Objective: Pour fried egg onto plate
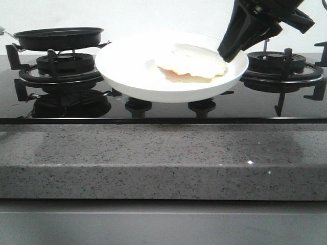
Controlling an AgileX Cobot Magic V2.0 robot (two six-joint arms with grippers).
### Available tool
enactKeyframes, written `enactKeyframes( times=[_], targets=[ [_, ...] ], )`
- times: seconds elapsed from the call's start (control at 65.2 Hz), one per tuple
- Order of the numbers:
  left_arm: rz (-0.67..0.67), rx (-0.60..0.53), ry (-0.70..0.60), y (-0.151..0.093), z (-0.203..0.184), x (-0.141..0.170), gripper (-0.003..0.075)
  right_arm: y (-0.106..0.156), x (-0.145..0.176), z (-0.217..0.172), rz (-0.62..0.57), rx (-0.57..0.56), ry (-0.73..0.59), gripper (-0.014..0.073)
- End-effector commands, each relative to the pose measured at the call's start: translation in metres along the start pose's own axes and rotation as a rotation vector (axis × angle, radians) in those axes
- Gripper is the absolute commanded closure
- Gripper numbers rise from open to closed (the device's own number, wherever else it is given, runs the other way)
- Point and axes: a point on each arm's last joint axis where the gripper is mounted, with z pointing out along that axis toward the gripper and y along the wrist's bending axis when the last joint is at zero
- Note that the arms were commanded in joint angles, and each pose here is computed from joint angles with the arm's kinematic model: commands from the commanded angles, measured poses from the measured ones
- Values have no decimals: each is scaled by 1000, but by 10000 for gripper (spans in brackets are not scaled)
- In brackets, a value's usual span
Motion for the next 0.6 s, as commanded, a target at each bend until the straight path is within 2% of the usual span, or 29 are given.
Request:
enactKeyframes(
  times=[0.0,0.215,0.582],
  targets=[
    [71,-68,-111,-11,-24,-10,740,12,-12,-22,-6,-28,-107,655],
    [166,-59,-165,-29,-53,16,740,12,-12,-22,-6,-28,-107,655],
    [225,-120,-360,-30,-97,77,740,12,-12,-22,-6,-28,-107,655]
  ],
)
